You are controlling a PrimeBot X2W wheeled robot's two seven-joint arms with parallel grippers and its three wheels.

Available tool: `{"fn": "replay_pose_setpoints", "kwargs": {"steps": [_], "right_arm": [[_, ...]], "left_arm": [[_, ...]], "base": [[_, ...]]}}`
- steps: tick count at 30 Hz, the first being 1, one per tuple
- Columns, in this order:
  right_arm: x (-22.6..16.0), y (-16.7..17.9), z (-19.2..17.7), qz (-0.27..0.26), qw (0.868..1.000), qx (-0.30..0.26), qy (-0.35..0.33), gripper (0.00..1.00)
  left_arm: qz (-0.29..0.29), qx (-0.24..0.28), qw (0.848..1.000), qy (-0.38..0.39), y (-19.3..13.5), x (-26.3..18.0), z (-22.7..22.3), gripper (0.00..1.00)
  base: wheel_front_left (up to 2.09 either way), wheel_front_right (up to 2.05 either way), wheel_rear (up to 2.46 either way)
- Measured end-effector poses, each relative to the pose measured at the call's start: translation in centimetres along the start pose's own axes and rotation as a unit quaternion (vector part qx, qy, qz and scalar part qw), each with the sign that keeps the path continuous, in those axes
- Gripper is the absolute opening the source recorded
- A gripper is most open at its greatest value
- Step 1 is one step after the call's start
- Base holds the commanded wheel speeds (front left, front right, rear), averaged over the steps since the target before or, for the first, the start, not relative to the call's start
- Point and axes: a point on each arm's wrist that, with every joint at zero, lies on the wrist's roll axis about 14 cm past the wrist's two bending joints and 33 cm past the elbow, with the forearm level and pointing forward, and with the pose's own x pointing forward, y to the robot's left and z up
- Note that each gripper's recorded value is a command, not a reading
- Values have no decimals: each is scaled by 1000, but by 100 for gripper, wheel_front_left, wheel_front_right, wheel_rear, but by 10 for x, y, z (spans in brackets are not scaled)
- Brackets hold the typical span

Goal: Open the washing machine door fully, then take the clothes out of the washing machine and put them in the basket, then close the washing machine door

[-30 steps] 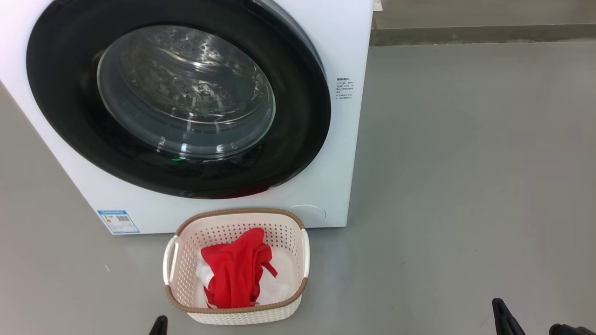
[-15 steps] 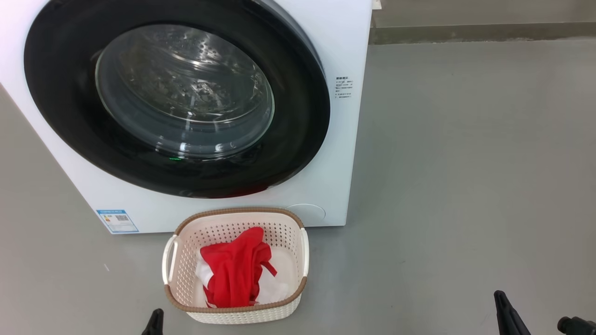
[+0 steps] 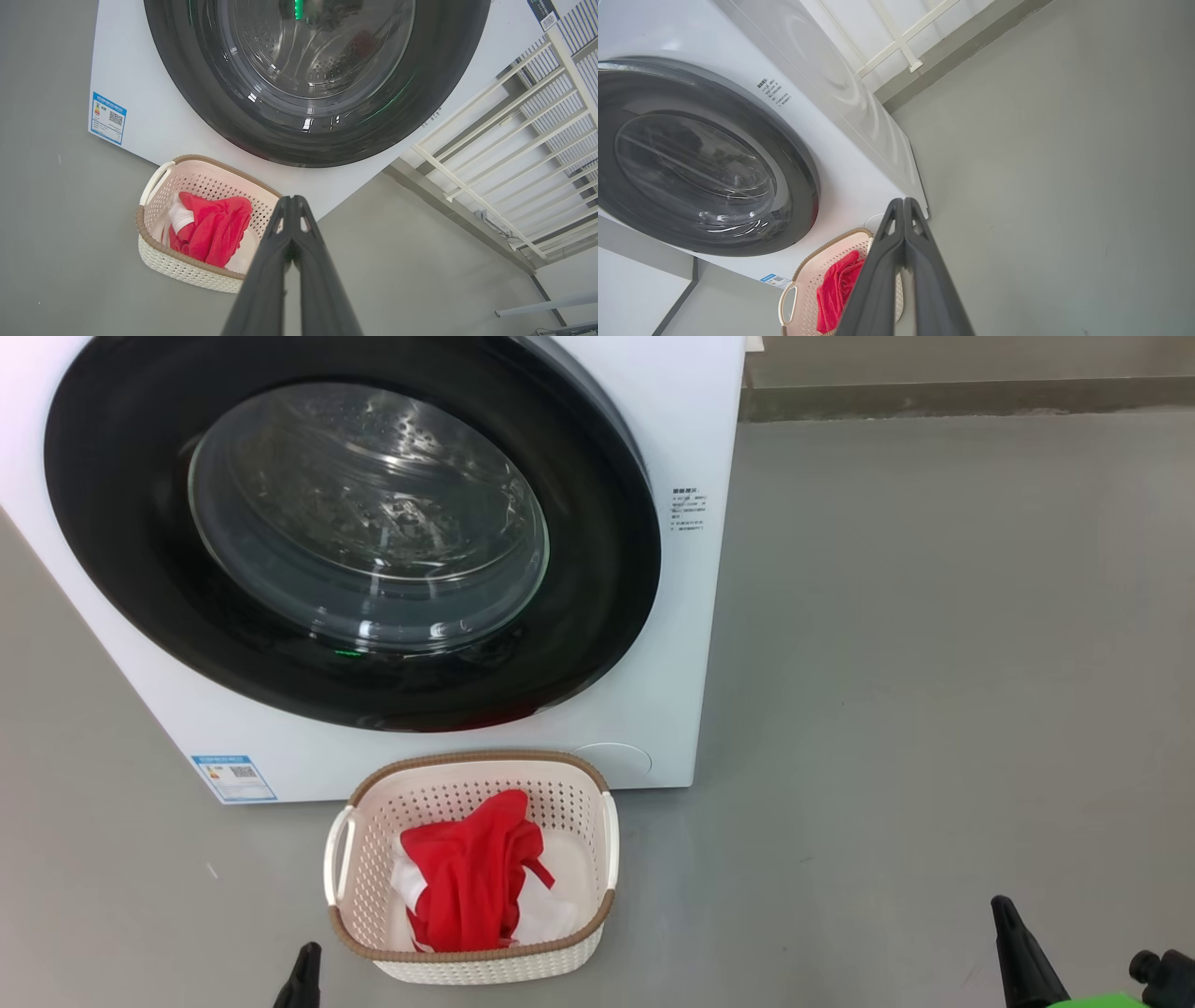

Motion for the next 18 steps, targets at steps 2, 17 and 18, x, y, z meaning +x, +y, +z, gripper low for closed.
{"fn": "replay_pose_setpoints", "kwargs": {"steps": [2, 17, 18], "right_arm": [[3, 3, 3, 3, 1000, 12, -3, 0], [11, 10, 8, 9, 996, 94, -1, 0], [12, 11, 9, 10, 995, 98, -3, 0]], "left_arm": [[2, -11, 1000, -1, 1, 0, 0, 0], [5, -99, 995, 2, -2, 7, 3, 0], [5, -105, 994, 2, -2, 7, 3, 0]], "base": [[0, 0, 0], [0, 0, 0], [0, 0, 0]]}}
